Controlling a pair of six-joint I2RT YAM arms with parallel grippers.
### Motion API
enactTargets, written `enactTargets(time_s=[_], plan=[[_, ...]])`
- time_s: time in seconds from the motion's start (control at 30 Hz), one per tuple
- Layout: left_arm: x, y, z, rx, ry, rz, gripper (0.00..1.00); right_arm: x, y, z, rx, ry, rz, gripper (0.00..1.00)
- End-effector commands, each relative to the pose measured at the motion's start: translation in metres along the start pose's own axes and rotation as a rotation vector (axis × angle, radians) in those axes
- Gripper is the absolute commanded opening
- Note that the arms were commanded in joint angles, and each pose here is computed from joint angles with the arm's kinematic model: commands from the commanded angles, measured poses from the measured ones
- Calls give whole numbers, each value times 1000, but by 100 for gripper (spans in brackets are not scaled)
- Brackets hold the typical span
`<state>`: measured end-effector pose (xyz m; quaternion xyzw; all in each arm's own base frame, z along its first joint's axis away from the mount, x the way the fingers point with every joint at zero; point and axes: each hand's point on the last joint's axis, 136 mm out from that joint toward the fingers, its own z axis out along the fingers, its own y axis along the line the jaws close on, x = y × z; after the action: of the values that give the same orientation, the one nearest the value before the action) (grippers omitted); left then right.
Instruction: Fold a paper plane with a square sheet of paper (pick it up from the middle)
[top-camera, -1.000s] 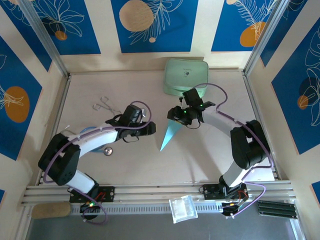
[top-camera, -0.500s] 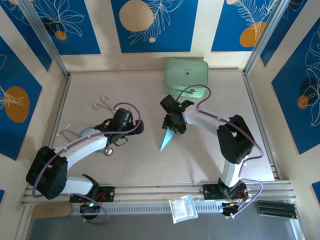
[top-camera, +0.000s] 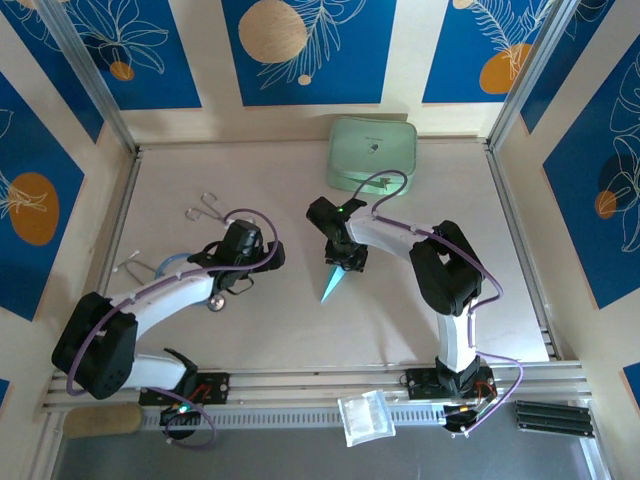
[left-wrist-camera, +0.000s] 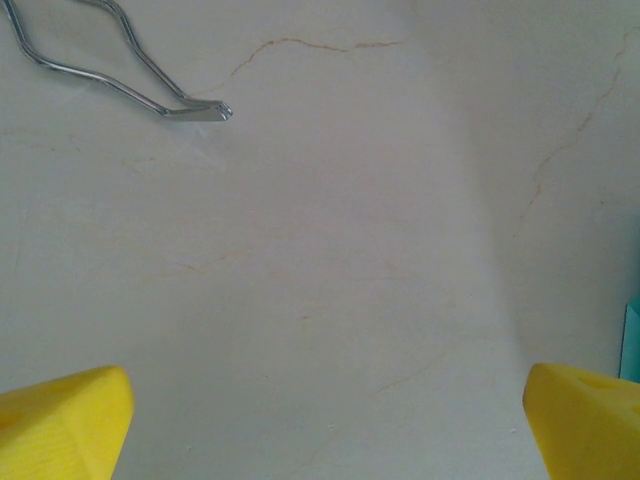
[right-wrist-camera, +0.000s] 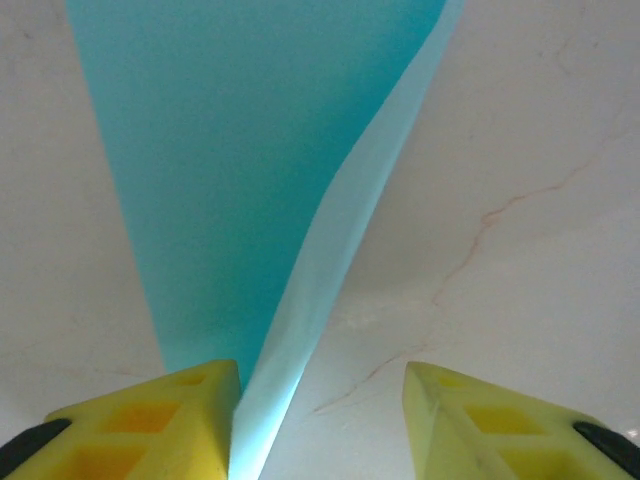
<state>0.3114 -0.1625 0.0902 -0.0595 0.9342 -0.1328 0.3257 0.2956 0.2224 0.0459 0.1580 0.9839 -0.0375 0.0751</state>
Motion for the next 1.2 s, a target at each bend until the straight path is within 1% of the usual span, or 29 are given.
enactTargets(time_s=[0.0,0.17,0.33,0.43,0.47,0.53,0.63,0.7,0.8,0.9,1.07,1.17], plan=[[1,1,3,15,7,-25,99,-2,-5,-9,25,-17,31,42],[1,0,5,24,16,-39,99,-2,-3,-4,8,-6,33,28],[0,2,5,32,16,-59,99,-3,-3,1,-6,9,42,21],[-1,4,4,39,12,-76,99,-5,-3,1,-22,13,46,13],[-1,4,3,41,11,-81,99,-6,-1,-1,-34,5,40,9],[-2,6,3,42,10,-92,100,-12,3,-8,-68,-22,25,4],[-2,11,2,41,7,-106,99,-21,20,-26,-171,-67,-44,1],[-2,17,1,31,4,-116,100,-24,40,-40,-278,-83,-121,0],[-2,30,-1,3,-12,-134,99,-22,73,-61,-450,-75,-251,0],[-3,40,-7,-14,-27,-155,99,-11,99,-77,-609,-48,-358,0],[-4,47,-17,-9,-66,-185,99,8,125,-82,-829,10,-445,0],[-3,45,-17,8,-63,-195,99,13,126,-71,-882,53,-431,1]])
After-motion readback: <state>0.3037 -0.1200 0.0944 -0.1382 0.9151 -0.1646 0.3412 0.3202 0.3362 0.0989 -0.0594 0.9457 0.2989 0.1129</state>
